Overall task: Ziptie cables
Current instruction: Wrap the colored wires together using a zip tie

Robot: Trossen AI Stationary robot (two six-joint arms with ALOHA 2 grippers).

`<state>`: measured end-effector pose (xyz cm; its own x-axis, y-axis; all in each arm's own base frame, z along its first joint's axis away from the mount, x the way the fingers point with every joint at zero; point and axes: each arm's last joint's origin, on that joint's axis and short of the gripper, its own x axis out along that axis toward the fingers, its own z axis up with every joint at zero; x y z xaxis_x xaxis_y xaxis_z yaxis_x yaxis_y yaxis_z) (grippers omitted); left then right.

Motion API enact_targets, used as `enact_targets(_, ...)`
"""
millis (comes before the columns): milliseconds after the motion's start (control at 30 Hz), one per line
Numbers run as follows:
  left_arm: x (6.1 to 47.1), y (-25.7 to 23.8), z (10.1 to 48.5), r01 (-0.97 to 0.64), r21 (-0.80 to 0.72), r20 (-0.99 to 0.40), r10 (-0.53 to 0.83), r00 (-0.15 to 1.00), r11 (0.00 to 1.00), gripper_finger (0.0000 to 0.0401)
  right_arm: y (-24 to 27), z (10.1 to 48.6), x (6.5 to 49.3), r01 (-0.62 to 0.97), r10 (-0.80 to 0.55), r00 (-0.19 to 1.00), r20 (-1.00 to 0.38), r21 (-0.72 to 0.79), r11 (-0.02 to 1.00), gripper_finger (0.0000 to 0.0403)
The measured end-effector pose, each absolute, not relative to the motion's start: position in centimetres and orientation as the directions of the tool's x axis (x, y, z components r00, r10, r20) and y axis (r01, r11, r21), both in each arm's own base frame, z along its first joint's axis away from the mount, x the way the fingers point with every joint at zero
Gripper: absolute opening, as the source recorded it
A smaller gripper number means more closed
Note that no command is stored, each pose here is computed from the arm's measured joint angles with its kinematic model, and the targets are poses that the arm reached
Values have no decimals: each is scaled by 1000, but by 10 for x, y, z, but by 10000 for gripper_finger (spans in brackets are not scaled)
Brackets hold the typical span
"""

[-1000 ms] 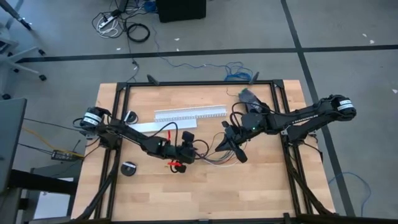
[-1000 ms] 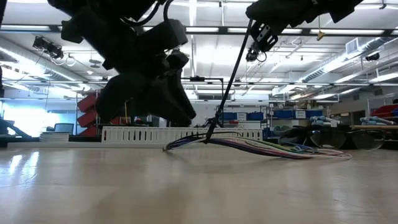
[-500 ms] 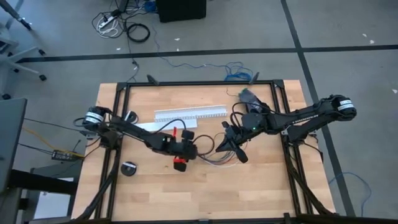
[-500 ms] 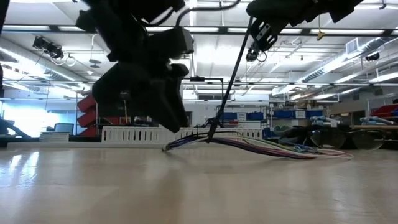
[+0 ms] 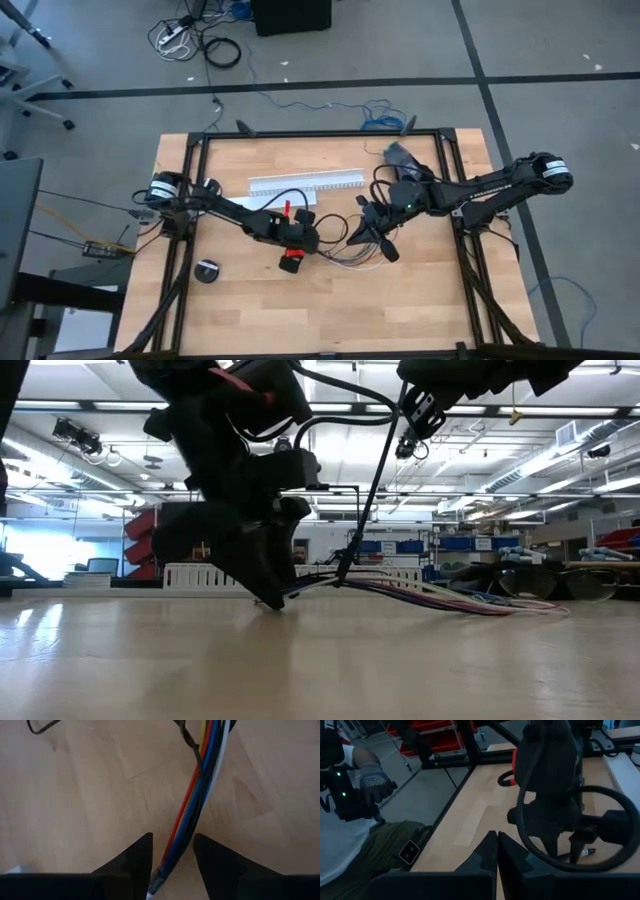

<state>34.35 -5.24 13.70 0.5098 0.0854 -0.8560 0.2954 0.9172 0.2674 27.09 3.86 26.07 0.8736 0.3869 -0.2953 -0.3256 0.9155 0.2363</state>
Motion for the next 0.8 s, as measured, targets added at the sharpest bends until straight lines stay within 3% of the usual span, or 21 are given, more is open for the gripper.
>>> enact_targets(267, 343, -52, 136, 288, 289, -854, 110, 508, 913, 12, 38, 261, 271, -323, 384, 874, -297, 237, 916, 0)
enact_targets(800, 334, -49, 133, 250, 284, -897, 165, 411, 926, 5, 36, 250, 267, -246, 345, 845, -409, 277, 929, 0)
